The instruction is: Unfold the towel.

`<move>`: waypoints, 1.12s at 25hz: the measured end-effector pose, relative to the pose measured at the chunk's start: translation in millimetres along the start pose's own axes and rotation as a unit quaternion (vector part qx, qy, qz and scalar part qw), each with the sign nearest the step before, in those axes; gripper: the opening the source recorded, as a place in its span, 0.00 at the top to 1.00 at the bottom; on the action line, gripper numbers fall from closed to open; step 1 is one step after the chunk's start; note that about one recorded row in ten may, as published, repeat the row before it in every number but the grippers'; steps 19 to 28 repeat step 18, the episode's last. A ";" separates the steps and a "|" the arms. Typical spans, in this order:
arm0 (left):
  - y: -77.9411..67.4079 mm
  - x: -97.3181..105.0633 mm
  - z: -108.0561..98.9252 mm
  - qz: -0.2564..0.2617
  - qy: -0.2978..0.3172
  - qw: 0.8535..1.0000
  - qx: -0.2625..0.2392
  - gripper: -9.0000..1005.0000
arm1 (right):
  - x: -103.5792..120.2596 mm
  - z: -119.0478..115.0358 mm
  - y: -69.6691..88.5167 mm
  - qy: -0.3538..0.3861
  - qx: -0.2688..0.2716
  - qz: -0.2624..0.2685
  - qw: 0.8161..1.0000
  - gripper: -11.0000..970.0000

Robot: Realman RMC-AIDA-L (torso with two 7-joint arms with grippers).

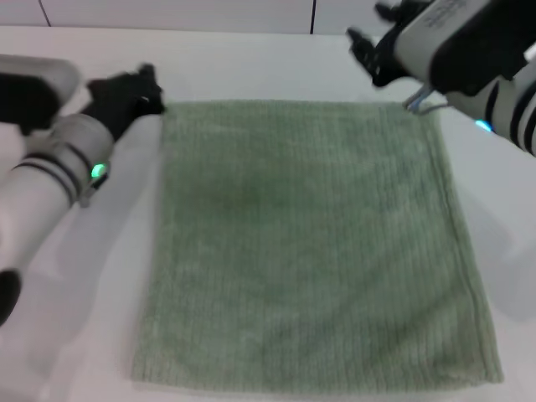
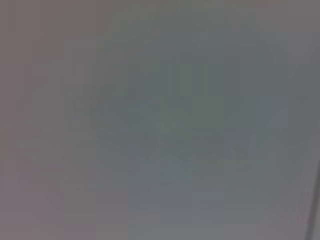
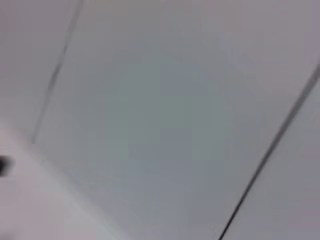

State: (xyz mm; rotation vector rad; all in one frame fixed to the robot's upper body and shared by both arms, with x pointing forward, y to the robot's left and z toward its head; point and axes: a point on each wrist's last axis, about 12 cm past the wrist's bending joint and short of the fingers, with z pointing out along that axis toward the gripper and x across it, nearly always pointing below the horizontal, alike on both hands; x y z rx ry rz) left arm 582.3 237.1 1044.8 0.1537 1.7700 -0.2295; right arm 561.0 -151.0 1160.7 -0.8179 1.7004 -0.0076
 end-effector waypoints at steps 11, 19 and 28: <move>33.3 6.0 -63.8 0.002 -0.206 0.978 -0.020 0.94 | 87.2 -15.7 -3.6 -0.264 0.109 0.096 0.954 0.59; 36.1 8.5 -64.2 -0.008 -0.201 0.979 -0.015 0.90 | 101.7 -26.5 -15.6 -0.302 0.127 0.121 0.937 0.59; 36.1 8.5 -64.2 -0.008 -0.201 0.979 -0.015 0.90 | 101.7 -26.5 -15.6 -0.302 0.127 0.121 0.937 0.59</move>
